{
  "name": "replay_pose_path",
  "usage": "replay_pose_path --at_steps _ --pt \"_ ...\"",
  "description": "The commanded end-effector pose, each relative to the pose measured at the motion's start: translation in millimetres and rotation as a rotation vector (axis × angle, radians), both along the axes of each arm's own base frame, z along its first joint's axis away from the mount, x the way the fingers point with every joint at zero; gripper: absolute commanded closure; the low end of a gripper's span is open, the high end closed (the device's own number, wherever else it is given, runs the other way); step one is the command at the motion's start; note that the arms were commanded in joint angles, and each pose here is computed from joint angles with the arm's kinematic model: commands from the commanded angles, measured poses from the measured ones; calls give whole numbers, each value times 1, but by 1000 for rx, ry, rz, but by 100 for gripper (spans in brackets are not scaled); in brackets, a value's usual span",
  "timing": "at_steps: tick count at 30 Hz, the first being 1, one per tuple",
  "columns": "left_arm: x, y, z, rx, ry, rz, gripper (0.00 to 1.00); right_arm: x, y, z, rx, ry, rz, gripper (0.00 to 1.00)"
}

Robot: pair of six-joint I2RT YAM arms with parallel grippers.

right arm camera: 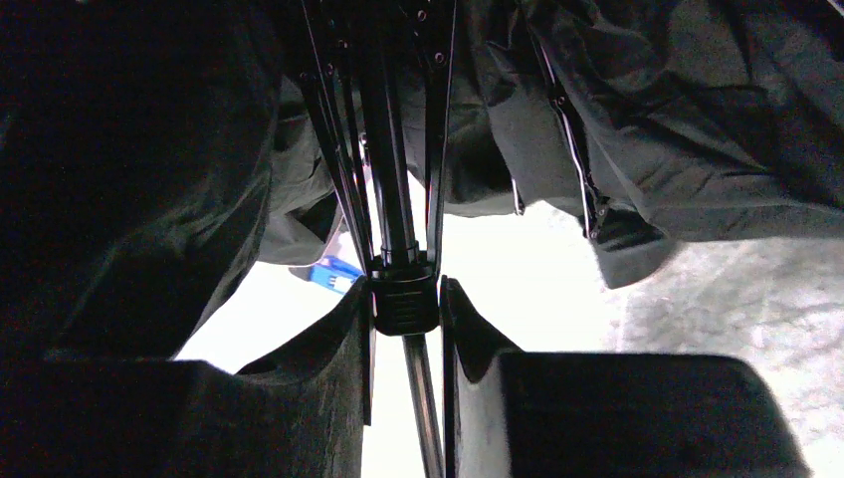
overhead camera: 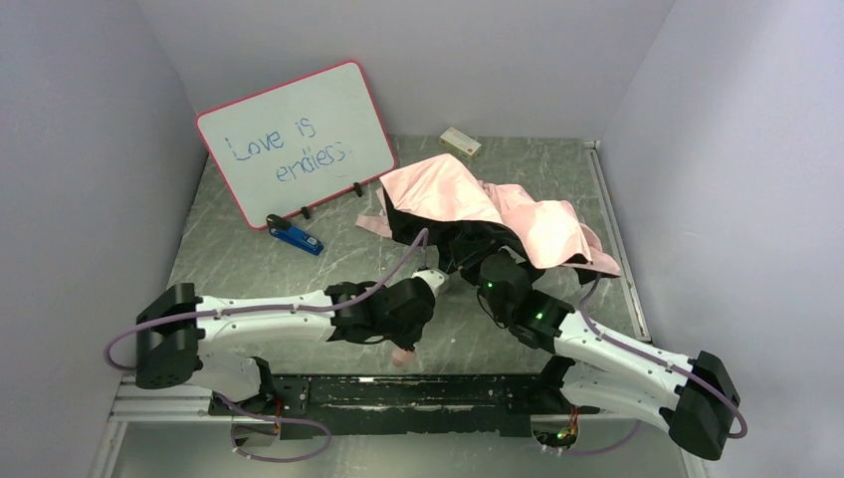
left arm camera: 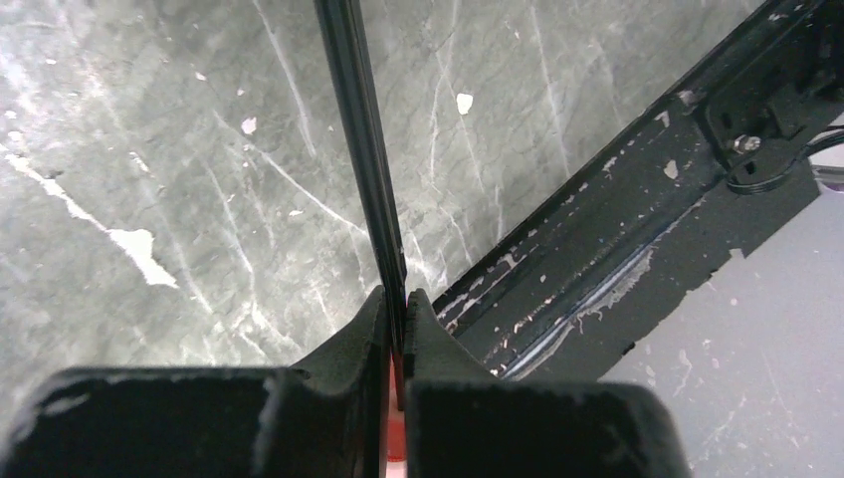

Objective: Put away the umbrella

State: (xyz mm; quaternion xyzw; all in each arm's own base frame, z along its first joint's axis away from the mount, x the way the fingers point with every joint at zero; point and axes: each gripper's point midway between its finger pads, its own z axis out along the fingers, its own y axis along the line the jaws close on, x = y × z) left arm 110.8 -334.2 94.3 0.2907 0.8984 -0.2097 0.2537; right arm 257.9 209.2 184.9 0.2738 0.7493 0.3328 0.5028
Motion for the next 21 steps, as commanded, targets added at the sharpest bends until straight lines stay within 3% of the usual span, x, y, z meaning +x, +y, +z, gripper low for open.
replay_pose_path --at_steps 1,15,21 --pt "44 -32 103 -273 -205 79 95 -33 53 27 140 49 258 100" --pt "29 60 204 -161 -239 139 95 -97 128 84 372 144 326 100" --pt "24 66 193 -26 -187 113 95 -103 129 26 369 302 256 100"
